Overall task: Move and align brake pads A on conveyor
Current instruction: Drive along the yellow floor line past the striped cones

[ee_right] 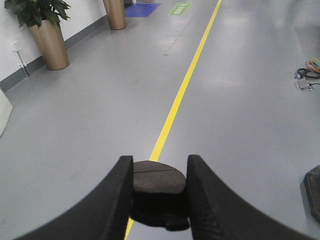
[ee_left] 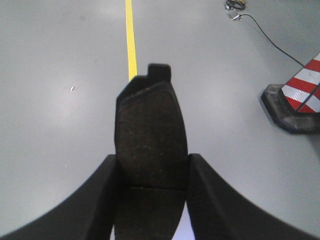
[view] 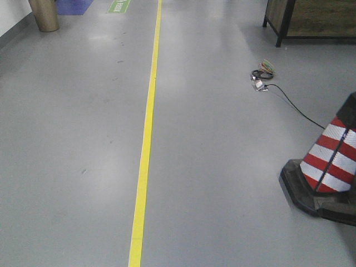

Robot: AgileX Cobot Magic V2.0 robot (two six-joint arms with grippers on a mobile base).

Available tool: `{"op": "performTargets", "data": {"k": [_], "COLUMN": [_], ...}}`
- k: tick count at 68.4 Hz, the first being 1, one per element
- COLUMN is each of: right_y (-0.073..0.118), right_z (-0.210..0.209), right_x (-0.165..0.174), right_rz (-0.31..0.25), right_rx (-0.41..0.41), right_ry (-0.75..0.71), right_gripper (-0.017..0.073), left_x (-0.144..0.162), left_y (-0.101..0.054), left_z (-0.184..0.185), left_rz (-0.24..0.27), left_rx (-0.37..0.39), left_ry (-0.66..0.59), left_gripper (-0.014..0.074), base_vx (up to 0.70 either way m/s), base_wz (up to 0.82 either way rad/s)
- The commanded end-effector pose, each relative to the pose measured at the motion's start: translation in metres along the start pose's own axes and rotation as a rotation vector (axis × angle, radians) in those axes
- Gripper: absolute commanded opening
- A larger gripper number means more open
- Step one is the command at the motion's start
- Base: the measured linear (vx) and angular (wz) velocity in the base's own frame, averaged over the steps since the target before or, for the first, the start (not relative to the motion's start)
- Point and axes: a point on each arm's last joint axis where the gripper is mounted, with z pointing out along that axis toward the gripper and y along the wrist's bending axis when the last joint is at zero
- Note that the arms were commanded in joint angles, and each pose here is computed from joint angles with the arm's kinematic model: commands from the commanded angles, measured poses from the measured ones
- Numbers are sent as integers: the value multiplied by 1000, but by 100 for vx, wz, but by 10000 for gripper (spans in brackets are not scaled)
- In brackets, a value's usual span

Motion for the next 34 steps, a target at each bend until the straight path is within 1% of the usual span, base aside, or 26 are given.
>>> {"op": "performTargets", "data": {"k": [1, 18, 34], "right_y": [1, 1, 1], "right_z": [-3, -3, -3], "right_x": [-16, -16, -16], "right_rz": [-9, -9, -9], "right_rx": [-7, -7, -7], "right_ry": [-116, -116, -116], "right_gripper": [-4, -4, -4], "left_x": [-14, -14, -14], "left_y": [-3, -3, -3], "left_z": [-5, -5, -5], "left_rz": [2, 2, 2], "left_rx": [30, 30, 30], "left_ry": [-99, -99, -99], "left_gripper": [-6, -6, -6], "base_vx": [55, 51, 43], "base_wz": [1, 0, -3]}}
